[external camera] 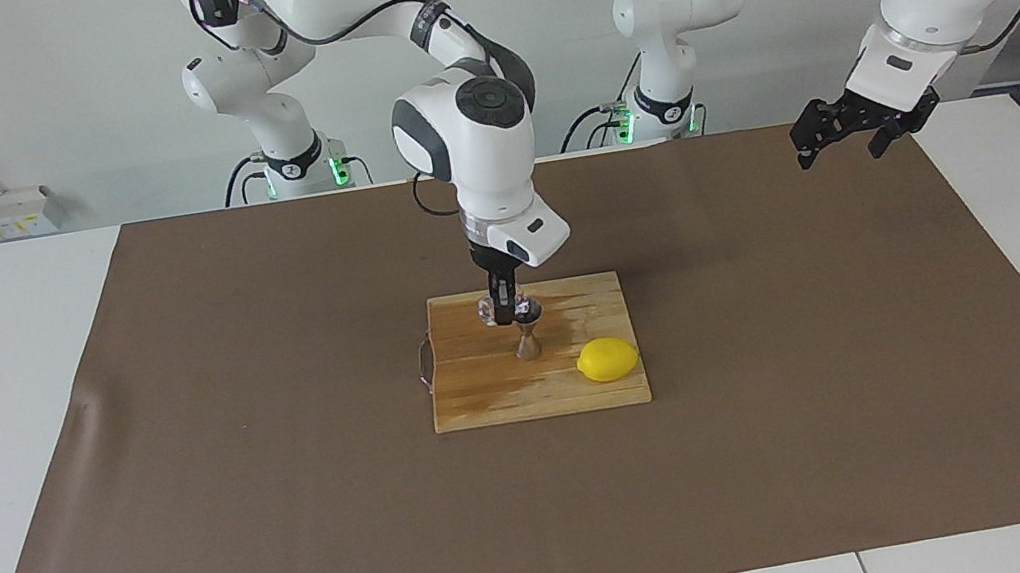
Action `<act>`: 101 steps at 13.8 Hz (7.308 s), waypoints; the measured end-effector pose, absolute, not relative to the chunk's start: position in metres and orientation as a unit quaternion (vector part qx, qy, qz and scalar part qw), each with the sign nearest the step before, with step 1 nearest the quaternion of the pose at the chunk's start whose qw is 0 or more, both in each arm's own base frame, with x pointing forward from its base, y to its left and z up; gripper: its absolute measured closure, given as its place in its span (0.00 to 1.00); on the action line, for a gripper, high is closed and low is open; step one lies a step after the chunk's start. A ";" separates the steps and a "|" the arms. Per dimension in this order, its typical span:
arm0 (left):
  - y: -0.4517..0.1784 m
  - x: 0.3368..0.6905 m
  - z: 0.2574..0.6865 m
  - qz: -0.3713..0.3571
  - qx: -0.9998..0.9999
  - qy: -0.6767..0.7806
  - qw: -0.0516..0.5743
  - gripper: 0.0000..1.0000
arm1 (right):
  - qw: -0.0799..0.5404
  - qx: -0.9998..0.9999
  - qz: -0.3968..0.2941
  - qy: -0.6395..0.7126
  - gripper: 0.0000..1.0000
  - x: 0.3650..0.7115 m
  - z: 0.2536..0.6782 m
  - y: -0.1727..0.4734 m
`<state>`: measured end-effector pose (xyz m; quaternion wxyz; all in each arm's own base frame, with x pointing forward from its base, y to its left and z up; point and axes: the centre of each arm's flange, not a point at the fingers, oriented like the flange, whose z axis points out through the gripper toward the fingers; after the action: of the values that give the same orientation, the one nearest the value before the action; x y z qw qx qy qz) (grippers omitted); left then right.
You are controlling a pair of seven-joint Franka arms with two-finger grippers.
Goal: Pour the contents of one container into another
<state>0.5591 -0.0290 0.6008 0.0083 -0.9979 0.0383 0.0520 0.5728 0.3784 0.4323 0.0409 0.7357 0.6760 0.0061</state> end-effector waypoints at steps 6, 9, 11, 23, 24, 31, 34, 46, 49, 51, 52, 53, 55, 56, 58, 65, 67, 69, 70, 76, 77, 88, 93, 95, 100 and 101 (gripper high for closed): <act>-0.029 0.559 0.601 0.052 -0.998 0.038 0.008 0.00 | 0.042 0.736 0.007 0.676 0.51 0.573 0.434 0.379; -0.029 0.559 0.601 0.052 -0.998 0.038 0.008 0.00 | 0.042 0.739 0.017 0.672 0.51 0.577 0.438 0.378; -0.029 0.559 0.601 0.052 -0.998 0.038 0.008 0.00 | 0.039 0.745 0.023 0.665 0.51 0.581 0.441 0.373; -0.029 0.559 0.601 0.052 -0.998 0.038 0.008 0.00 | -0.082 0.779 0.165 0.599 0.51 0.624 0.447 0.243; -0.029 0.559 0.601 0.052 -0.998 0.038 0.008 0.00 | -0.080 0.780 0.167 0.597 0.51 0.629 0.445 0.210; -0.029 0.559 0.601 0.052 -0.998 0.038 0.008 0.00 | -0.109 0.777 0.202 0.587 0.51 0.637 0.414 0.014; -0.029 0.559 0.601 0.052 -0.998 0.038 0.008 0.00 | -0.147 0.767 0.229 0.582 0.51 0.618 0.401 -0.051; -0.029 0.559 0.601 0.052 -0.998 0.038 0.008 0.00 | -0.261 0.733 0.289 0.557 0.51 0.571 0.267 -0.155; -0.029 0.559 0.601 0.052 -0.998 0.038 0.008 0.00 | -0.279 0.726 0.295 0.555 0.51 0.564 0.267 -0.164; -0.029 0.559 0.601 0.052 -0.998 0.038 0.008 0.00 | -0.288 0.720 0.307 0.551 0.51 0.561 0.267 -0.168; -0.029 0.559 0.601 0.052 -0.998 0.038 0.008 0.00 | -0.290 0.718 0.312 0.551 0.51 0.561 0.268 -0.169; -0.029 0.559 0.601 0.052 -0.998 0.038 0.008 0.00 | -0.291 0.718 0.318 0.546 0.51 0.562 0.268 -0.169; -0.029 0.559 0.601 0.052 -0.998 0.038 0.008 0.00 | -0.292 0.723 0.337 0.527 0.51 0.564 0.267 -0.170; -0.029 0.559 0.601 0.052 -0.998 0.038 0.008 0.00 | -0.291 0.726 0.344 0.519 0.51 0.564 0.266 -0.172; -0.029 0.559 0.601 0.052 -0.998 0.038 0.008 0.00 | -0.289 0.731 0.348 0.511 0.51 0.565 0.262 -0.175; -0.029 0.559 0.601 0.052 -0.998 0.038 0.008 0.00 | -0.282 0.722 0.351 0.525 0.51 0.566 0.258 -0.170; -0.029 0.559 0.601 0.052 -0.998 0.038 0.008 0.00 | -0.282 0.719 0.349 0.531 0.51 0.566 0.255 -0.168; -0.029 0.559 0.601 0.052 -0.998 0.038 0.008 0.00 | -0.282 0.714 0.342 0.542 0.51 0.564 0.252 -0.167; -0.029 0.559 0.601 0.052 -0.998 0.038 0.008 0.00 | -0.282 0.713 0.338 0.545 0.51 0.563 0.251 -0.167; -0.029 0.559 0.601 0.052 -0.998 0.038 0.008 0.00 | -0.286 0.708 0.330 0.556 0.51 0.561 0.248 -0.164; -0.029 0.559 0.601 0.052 -0.998 0.038 0.008 0.00 | -0.286 0.708 0.330 0.556 0.51 0.561 0.248 -0.164; -0.029 0.559 0.601 0.052 -0.998 0.038 0.008 0.00 | -0.299 0.698 0.333 0.558 0.00 0.565 0.262 -0.151; -0.029 0.559 0.601 0.052 -0.998 0.038 0.008 0.00 | -0.282 0.767 0.309 0.486 0.00 0.578 0.361 -0.130; -0.029 0.559 0.601 0.052 -0.998 0.038 0.008 0.00 | -0.253 0.812 0.276 0.448 0.00 0.581 0.394 -0.119; -0.029 0.559 0.601 0.052 -0.998 0.038 0.008 0.00 | -0.217 0.925 0.159 0.267 0.00 0.582 0.433 -0.085; -0.029 0.559 0.601 0.052 -0.998 0.038 0.008 0.00 | -0.206 0.942 0.143 0.221 0.00 0.581 0.441 -0.081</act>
<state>0.5591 -0.0287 0.6007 0.0083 -0.9979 0.0381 0.0521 0.5813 -0.0810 0.4409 -0.2063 0.9424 0.2211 0.1427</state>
